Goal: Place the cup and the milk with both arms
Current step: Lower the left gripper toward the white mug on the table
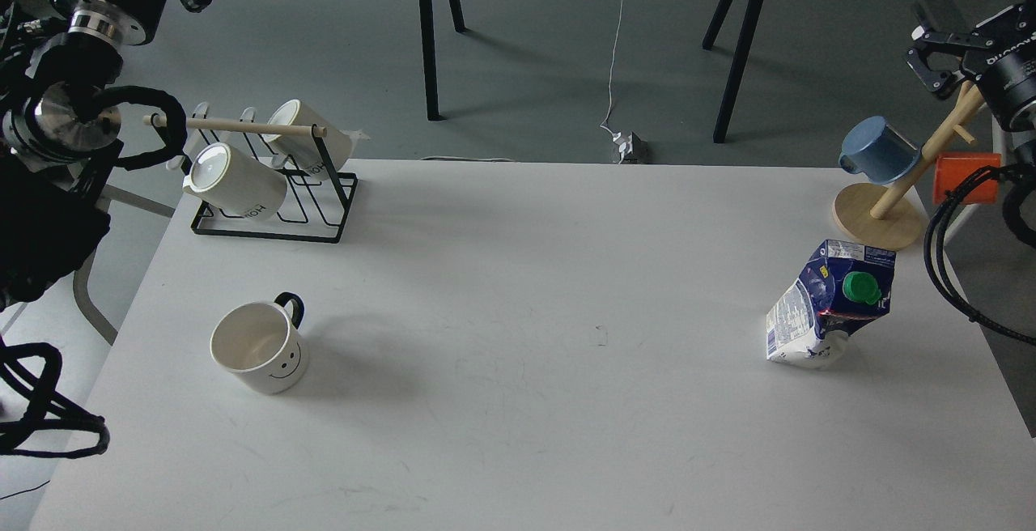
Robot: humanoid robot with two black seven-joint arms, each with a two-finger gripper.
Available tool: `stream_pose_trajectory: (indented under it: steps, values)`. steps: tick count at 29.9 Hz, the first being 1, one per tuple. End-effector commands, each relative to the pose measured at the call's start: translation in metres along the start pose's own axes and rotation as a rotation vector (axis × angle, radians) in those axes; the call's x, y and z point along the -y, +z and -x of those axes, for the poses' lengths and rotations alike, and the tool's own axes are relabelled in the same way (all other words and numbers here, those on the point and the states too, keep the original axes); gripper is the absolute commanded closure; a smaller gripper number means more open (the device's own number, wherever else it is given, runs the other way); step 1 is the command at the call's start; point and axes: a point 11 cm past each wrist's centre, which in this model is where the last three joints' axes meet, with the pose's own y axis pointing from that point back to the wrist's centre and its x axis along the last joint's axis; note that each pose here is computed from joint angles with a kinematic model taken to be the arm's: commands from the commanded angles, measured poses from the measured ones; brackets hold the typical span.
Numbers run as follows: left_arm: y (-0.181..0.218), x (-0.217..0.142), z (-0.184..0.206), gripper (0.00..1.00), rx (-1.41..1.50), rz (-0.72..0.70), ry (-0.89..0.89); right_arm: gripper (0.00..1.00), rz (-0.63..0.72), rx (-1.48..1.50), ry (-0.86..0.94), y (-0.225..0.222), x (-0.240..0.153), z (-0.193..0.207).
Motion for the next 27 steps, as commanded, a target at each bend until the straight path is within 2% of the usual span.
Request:
stream_pose_trajectory:
  steps: [1, 8, 11, 16, 19, 24, 27]
  values:
    - [-0.002, -0.002, -0.003, 0.01, 0.001, 0.004, 0.008, 0.01, 0.000, 0.000, -0.001, 0.000, 0.000, 0.000]
    - [-0.003, -0.003, 0.002, 0.00, 0.005, -0.016, -0.026, 0.01, -0.004, 0.000, 0.014, -0.003, -0.002, -0.005]
    - [0.015, -0.010, 0.025, 0.00, 0.068, -0.063, -0.171, 0.01, -0.014, -0.002, 0.028, -0.007, -0.004, -0.009]
    - [0.025, -0.046, 0.053, 0.01, 0.216, -0.167, -0.317, 0.01, -0.031, 0.003, 0.025, -0.010, -0.003, -0.008]
    - [0.022, -0.069, 0.048, 0.01, 0.372, -0.246, -0.363, 0.01, -0.035, 0.004, 0.022, -0.011, -0.003, -0.007]
    - [0.037, -0.098, 0.030, 0.01, 0.672, -0.276, -0.432, 0.01, -0.044, 0.006, 0.024, -0.010, -0.004, -0.008]
    - [0.027, -0.118, 0.023, 0.03, 0.758, -0.316, -0.477, 0.01, -0.044, 0.006, 0.023, -0.010, -0.004, -0.008]
